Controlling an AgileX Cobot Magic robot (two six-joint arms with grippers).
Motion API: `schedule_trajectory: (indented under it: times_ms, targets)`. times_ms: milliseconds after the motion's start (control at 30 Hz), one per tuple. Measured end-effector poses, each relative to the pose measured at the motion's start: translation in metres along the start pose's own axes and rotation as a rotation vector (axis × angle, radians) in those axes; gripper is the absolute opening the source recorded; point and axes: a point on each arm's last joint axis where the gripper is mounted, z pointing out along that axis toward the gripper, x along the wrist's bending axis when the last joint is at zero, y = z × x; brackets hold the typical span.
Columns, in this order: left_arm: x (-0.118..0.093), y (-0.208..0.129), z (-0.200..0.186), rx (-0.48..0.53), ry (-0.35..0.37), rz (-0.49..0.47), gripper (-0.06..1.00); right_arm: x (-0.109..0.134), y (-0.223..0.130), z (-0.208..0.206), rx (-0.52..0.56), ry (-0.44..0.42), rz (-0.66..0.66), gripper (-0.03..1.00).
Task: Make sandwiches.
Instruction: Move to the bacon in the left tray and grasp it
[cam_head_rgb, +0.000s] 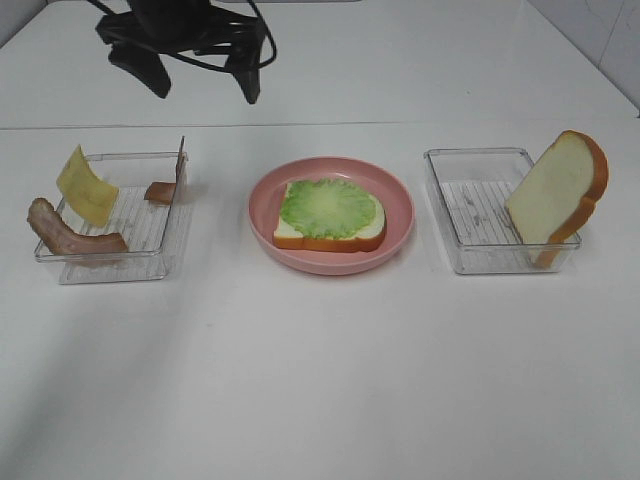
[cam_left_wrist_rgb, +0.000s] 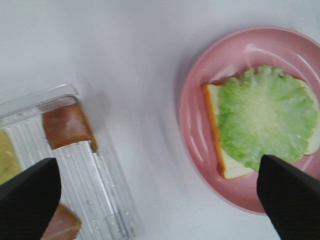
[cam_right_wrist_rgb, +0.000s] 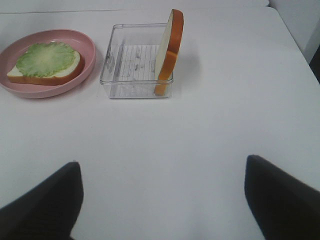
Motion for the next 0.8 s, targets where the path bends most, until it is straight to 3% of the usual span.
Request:
schedule_trajectory:
  times_ms: [67, 167, 433, 800]
  targets:
    - [0.029, 0.003, -0.001, -0.004, 0.031, -0.051, 0.99, 0.000, 0.000, 0.000, 0.000, 0.000, 0.000, 0.84]
    - [0.037, 0.002, 0.007, 0.013, 0.046, -0.070, 0.99, 0.000, 0.000, 0.000, 0.000, 0.000, 0.000, 0.84]
    - [0.044, -0.004, 0.047, 0.085, 0.066, -0.117, 0.99, 0.000, 0.000, 0.000, 0.000, 0.000, 0.000, 0.84]
    - [0.058, -0.007, 0.082, 0.084, 0.088, -0.157, 0.99, 0.000, 0.000, 0.000, 0.000, 0.000, 0.000, 0.84]
